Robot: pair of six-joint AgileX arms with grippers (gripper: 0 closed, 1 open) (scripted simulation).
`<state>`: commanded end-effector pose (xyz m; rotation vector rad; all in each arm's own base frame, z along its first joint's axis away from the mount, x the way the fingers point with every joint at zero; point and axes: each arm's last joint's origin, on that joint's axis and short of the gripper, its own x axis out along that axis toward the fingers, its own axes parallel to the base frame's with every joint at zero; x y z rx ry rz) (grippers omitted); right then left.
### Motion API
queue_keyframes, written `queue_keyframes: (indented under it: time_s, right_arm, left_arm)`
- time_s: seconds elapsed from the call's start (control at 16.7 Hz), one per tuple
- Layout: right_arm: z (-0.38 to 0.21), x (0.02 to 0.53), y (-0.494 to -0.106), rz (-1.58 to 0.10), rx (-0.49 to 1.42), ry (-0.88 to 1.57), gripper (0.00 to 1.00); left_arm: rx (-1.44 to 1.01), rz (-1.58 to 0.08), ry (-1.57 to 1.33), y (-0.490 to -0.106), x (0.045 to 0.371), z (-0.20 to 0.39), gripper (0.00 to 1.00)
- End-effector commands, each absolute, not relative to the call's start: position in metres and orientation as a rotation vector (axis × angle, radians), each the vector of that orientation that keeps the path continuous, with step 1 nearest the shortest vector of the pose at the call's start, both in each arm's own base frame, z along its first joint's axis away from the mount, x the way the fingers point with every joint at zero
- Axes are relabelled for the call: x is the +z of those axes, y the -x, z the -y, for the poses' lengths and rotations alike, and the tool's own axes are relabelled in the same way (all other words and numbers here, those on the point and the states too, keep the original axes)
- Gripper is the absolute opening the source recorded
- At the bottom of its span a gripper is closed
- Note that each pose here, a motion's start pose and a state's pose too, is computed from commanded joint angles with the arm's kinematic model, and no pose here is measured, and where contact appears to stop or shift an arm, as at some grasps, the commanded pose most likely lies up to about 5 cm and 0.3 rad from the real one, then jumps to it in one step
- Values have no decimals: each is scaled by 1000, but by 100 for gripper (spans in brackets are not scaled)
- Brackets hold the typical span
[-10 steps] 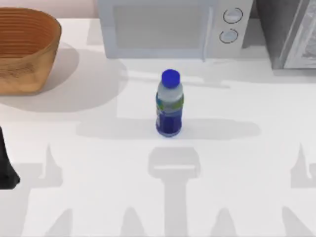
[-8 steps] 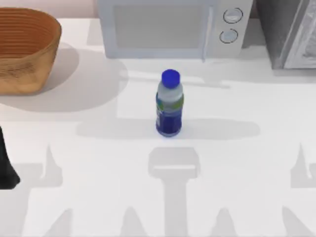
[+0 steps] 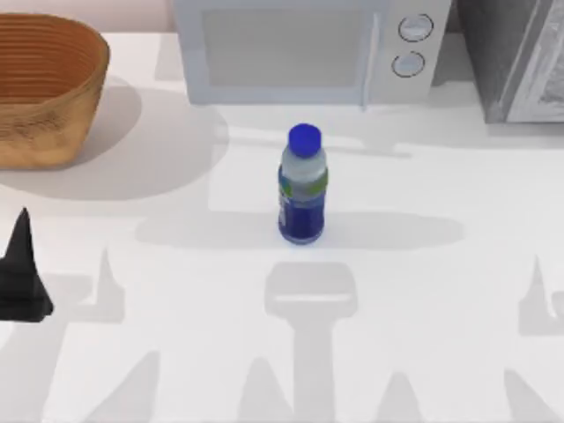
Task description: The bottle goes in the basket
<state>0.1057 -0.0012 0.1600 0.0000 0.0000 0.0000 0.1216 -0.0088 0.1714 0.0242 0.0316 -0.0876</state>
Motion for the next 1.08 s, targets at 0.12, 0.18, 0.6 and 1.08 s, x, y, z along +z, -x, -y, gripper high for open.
queue_keyframes:
  time_s: [0.12,0.18,0.6,1.08]
  right_arm:
    - [1,160,-106,0,0,0,100]
    - [1,160,-106,0,0,0,100]
    - [1,160,-106,0,0,0,100]
    - [1,160,-106,0,0,0,100]
  left_arm:
    - [-132,-23,-27,-131,180,13,100]
    - [-157,-19,-27,-137,184,16,100]
    - [-351,8,-23,-196,194,49,100]
    - [-581,19,-7,-259,141,108,100]
